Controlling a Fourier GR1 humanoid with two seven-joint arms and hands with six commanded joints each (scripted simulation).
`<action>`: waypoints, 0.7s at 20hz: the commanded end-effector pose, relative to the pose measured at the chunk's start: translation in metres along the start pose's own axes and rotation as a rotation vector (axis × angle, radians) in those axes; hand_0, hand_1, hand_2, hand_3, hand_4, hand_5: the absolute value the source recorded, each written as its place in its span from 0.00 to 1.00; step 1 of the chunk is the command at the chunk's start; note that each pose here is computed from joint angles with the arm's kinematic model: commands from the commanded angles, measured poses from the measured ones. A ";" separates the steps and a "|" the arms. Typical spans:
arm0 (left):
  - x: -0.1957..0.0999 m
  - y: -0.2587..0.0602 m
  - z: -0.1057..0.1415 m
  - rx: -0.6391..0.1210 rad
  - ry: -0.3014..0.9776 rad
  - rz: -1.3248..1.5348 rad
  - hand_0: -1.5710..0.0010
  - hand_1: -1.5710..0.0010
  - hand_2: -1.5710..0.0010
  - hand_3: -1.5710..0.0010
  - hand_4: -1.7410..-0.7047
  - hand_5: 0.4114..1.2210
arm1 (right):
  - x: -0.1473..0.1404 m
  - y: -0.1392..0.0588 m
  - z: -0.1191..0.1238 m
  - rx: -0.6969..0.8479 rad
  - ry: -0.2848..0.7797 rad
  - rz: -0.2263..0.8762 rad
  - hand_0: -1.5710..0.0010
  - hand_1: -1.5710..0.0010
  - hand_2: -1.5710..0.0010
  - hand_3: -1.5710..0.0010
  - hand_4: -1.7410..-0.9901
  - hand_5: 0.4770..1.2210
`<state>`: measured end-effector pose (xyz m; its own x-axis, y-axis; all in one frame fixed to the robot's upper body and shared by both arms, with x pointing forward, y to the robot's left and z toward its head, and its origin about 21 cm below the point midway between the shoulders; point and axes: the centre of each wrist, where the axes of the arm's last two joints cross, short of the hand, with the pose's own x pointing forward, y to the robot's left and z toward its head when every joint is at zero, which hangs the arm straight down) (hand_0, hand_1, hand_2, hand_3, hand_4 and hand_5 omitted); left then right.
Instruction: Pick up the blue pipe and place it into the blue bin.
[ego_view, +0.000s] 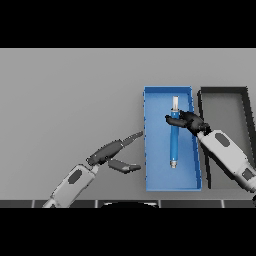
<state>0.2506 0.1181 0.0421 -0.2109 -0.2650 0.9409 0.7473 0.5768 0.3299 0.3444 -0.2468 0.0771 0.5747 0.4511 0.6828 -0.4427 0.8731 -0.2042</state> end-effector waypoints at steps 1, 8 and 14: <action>-0.002 0.001 0.001 0.003 0.010 0.003 1.00 1.00 1.00 1.00 0.81 0.05 | 0.000 0.000 -0.002 -0.003 0.002 0.019 0.94 0.95 0.95 0.96 0.82 0.43; -0.004 -0.004 -0.002 -0.005 0.012 0.020 1.00 1.00 1.00 1.00 0.80 0.06 | -0.003 -0.001 -0.002 -0.020 -0.025 0.001 0.99 0.99 0.99 0.99 0.82 0.28; 0.000 0.002 -0.005 -0.006 0.004 0.029 1.00 1.00 1.00 1.00 0.79 0.07 | -0.003 -0.006 -0.002 0.000 -0.026 -0.002 0.99 0.99 0.99 1.00 0.82 0.27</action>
<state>0.2551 0.1148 0.0422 -0.1864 -0.2517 0.9497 0.7572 0.5791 0.3021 0.3468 -0.2532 0.0747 0.5567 0.4443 0.7019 -0.4417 0.8739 -0.2028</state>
